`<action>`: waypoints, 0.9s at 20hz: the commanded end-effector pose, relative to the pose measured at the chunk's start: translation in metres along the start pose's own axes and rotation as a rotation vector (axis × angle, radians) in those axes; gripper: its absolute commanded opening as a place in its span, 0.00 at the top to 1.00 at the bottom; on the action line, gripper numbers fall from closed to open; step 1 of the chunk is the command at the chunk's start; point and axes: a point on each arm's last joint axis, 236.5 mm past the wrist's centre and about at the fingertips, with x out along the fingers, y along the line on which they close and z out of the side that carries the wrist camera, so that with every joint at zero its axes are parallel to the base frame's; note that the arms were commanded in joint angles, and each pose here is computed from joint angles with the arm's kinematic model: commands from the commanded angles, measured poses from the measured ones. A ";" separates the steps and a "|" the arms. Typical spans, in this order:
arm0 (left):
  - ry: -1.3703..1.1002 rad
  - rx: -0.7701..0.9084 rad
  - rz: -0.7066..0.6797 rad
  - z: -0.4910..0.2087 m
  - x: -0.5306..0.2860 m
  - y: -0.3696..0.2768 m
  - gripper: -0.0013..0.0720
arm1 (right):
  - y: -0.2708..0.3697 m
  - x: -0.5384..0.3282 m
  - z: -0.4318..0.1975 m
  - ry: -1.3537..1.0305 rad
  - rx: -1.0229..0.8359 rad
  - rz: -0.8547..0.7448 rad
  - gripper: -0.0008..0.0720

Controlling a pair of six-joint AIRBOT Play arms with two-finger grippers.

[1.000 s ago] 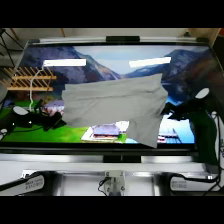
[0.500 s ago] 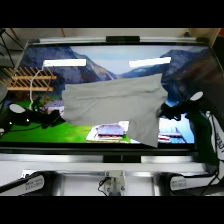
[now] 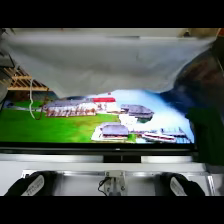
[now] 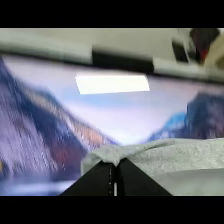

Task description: Fold the shirts.

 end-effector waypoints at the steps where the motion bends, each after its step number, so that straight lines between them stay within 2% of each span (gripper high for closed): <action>1: -0.455 0.170 0.178 0.121 -0.171 -0.056 0.93 | 0.019 -0.193 0.138 -0.521 -0.234 -0.227 0.90; 4: -0.506 0.153 0.243 0.109 -0.233 -0.072 0.93 | 0.024 -0.267 0.120 -0.523 -0.266 -0.334 0.90; 9: -0.197 0.129 0.270 0.035 -0.214 -0.059 0.93 | 0.017 -0.270 0.068 -0.312 -0.243 -0.365 0.90; 14: -0.025 0.160 0.289 0.008 -0.158 -0.022 0.93 | -0.004 -0.207 0.057 -0.183 -0.209 -0.337 0.90; 16: 0.103 0.128 0.313 -0.016 -0.116 0.012 0.93 | -0.015 -0.148 0.026 -0.006 -0.165 -0.273 0.90; 18: 0.287 0.054 0.313 -0.063 -0.060 0.050 0.93 | -0.016 -0.077 -0.033 0.253 -0.084 -0.152 0.90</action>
